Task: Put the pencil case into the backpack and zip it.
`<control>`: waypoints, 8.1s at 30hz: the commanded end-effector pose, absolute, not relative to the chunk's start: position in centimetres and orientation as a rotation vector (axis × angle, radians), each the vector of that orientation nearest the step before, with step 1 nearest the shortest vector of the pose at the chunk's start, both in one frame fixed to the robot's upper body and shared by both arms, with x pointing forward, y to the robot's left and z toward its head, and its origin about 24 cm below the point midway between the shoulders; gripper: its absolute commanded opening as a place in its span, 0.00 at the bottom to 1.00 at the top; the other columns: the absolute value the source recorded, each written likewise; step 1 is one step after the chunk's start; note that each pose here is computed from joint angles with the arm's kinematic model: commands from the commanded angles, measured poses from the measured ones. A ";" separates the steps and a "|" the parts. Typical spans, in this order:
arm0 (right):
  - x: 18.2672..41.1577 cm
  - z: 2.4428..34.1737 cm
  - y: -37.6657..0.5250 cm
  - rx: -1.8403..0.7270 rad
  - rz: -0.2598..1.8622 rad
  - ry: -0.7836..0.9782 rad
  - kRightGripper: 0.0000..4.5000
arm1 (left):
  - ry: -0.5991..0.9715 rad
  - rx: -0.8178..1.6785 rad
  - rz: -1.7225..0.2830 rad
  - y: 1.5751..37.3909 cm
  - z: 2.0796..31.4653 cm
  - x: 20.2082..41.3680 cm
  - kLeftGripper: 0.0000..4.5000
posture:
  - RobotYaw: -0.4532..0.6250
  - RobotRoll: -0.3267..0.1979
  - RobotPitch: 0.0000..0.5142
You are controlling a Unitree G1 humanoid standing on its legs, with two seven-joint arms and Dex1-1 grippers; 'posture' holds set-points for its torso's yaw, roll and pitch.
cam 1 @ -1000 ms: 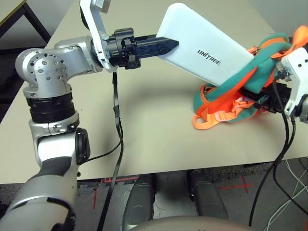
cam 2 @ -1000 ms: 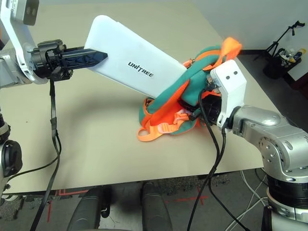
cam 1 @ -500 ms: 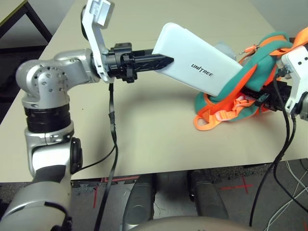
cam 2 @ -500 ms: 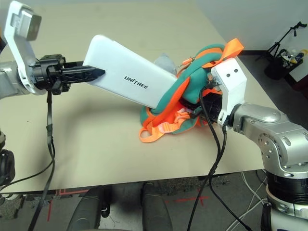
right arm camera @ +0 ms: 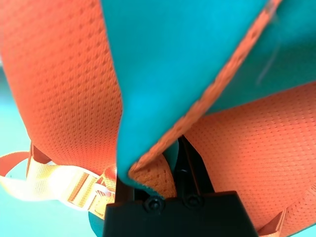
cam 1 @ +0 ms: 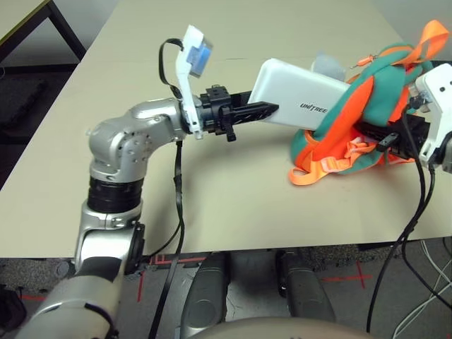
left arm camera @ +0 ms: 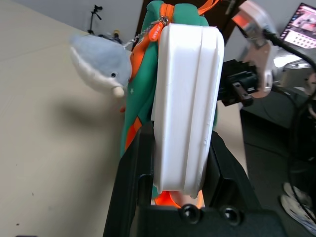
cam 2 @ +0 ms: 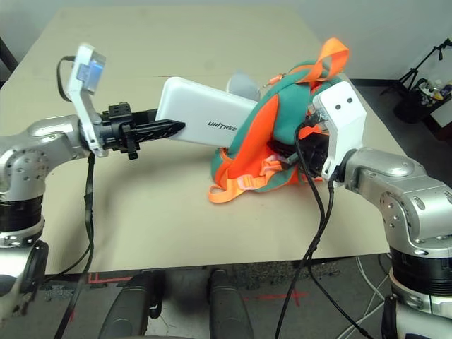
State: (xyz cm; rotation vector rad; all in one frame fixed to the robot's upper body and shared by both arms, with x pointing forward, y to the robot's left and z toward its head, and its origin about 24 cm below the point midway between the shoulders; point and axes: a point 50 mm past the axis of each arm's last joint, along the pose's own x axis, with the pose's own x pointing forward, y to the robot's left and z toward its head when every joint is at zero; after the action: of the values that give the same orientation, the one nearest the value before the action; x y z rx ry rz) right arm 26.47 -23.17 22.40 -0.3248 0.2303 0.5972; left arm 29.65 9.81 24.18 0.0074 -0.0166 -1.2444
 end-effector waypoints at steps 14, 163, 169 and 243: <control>26.9 21.9 -21.7 -0.331 0.665 0.203 0.04 | -0.004 0.025 -1.249 5.6 21.9 30.5 0.29 | 0.47 0.62 0.38; 29.3 19.8 -19.6 -0.323 0.610 0.119 0.04 | 0.092 -0.392 -1.297 9.0 31.7 30.8 0.03 | 0.48 0.62 0.37; 30.1 19.9 -20.0 -0.326 0.554 0.094 0.04 | 0.098 -0.413 -1.222 10.0 30.9 30.0 0.03 | 0.49 0.62 0.38; 33.1 19.4 -20.2 -0.325 0.376 0.033 0.04 | 0.824 -0.592 -1.100 13.8 15.7 23.5 0.02 | 0.51 0.62 0.43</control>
State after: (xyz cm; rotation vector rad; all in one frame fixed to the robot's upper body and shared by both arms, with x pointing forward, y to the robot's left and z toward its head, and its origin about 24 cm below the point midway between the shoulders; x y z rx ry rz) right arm 32.76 -19.50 20.73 -0.3245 -0.0382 0.4190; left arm 23.99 13.85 17.79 -0.6523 0.7058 -1.1553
